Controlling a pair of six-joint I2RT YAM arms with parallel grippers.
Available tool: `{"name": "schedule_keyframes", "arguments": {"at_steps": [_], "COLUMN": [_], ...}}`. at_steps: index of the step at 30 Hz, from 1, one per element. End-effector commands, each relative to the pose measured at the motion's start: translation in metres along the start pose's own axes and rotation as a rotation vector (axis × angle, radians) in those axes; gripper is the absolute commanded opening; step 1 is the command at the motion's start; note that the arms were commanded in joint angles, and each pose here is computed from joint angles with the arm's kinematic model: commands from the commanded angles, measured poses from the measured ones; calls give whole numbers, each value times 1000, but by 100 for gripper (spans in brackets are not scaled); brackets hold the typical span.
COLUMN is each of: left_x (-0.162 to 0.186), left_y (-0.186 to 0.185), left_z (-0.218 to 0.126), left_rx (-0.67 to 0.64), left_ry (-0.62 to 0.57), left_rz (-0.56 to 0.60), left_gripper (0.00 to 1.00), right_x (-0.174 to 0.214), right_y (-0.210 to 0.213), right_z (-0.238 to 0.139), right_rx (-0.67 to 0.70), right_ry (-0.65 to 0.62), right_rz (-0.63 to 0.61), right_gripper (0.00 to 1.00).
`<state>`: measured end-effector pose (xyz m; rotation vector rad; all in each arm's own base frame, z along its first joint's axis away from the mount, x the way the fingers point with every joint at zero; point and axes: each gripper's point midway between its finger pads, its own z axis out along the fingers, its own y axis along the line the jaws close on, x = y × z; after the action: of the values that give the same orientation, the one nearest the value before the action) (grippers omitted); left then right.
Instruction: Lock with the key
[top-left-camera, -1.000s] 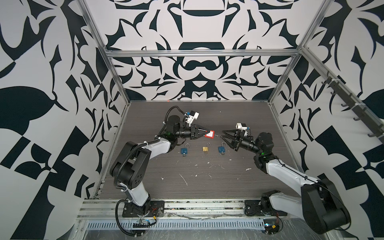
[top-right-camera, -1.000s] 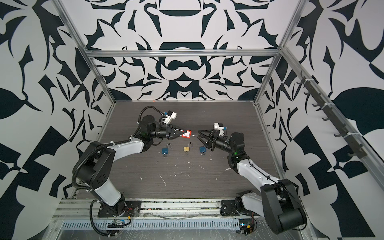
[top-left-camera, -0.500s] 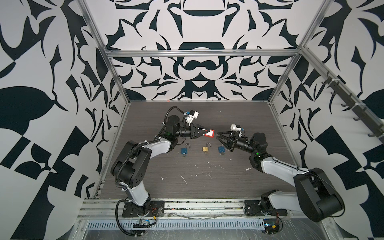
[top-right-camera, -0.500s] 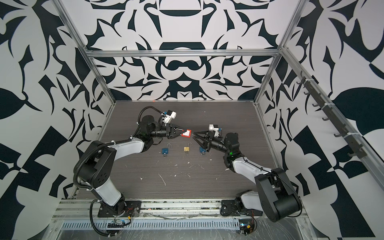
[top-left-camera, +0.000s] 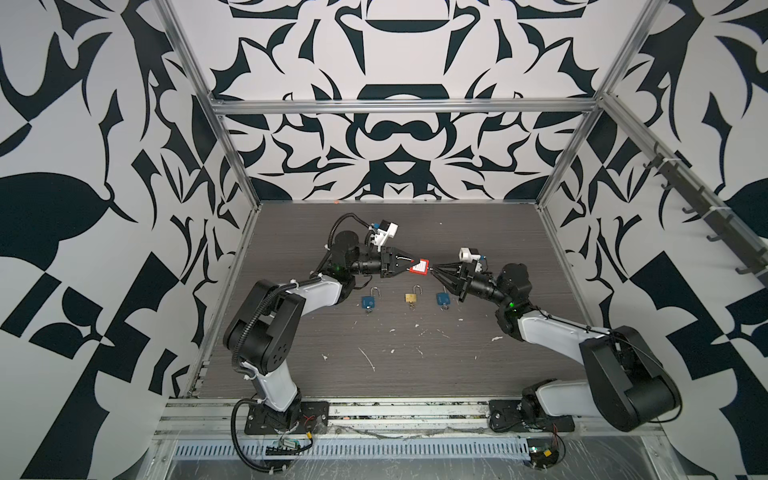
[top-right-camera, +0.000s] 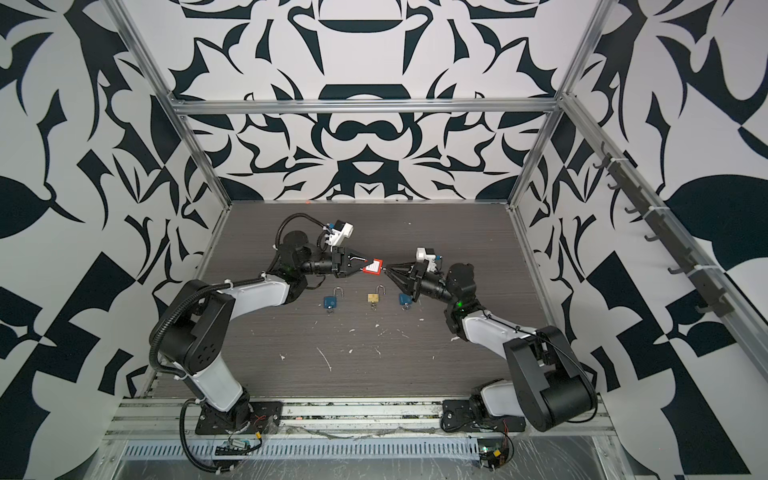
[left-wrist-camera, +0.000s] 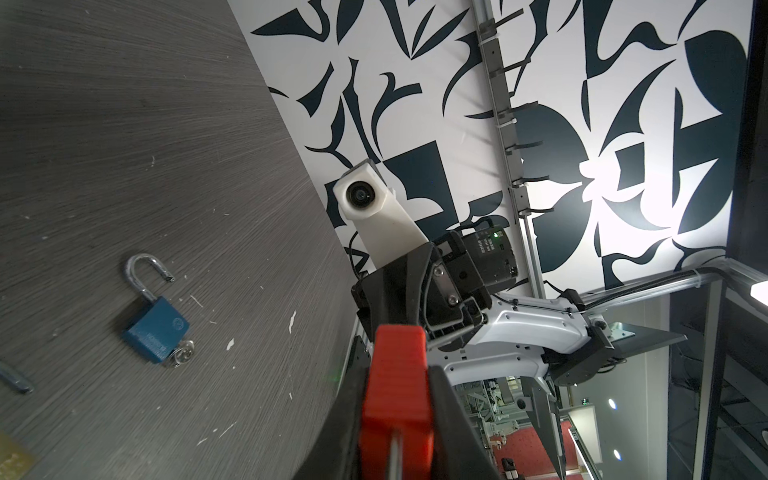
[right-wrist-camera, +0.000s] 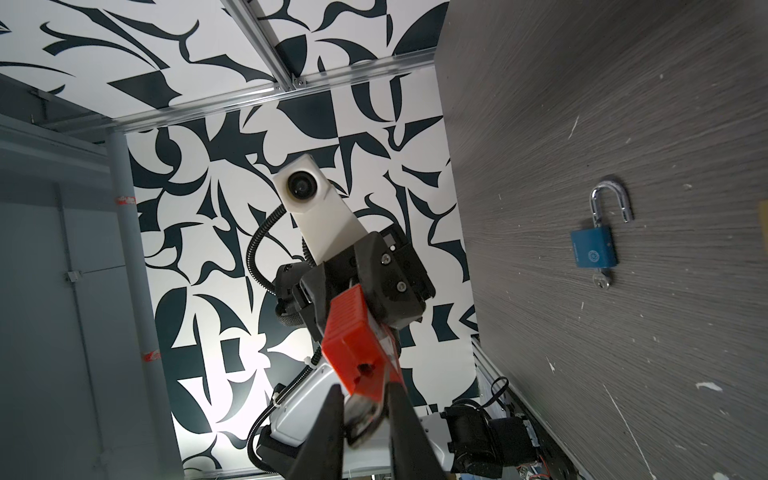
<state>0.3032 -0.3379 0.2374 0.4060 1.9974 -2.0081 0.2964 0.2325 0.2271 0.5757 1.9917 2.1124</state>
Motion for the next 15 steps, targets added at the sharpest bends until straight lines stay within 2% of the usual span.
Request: {"name": "schedule_keyframes", "arguments": {"at_steps": [1, 7, 15], "left_x": [-3, -2, -1], "left_y": [-14, -14, -12], "left_z": [3, 3, 3], "left_rx": [43, 45, 25], "left_ry": [20, 32, 46], "left_rz": [44, 21, -45], "left_gripper": [0, 0, 0], "right_x": [5, 8, 20], "right_y": [27, 25, 20], "right_z": [4, 4, -1], "right_rx": [-71, -62, 26], "right_ry": [29, 45, 78], "right_rz": [-84, -117, -320], "right_gripper": [18, 13, 13]}}
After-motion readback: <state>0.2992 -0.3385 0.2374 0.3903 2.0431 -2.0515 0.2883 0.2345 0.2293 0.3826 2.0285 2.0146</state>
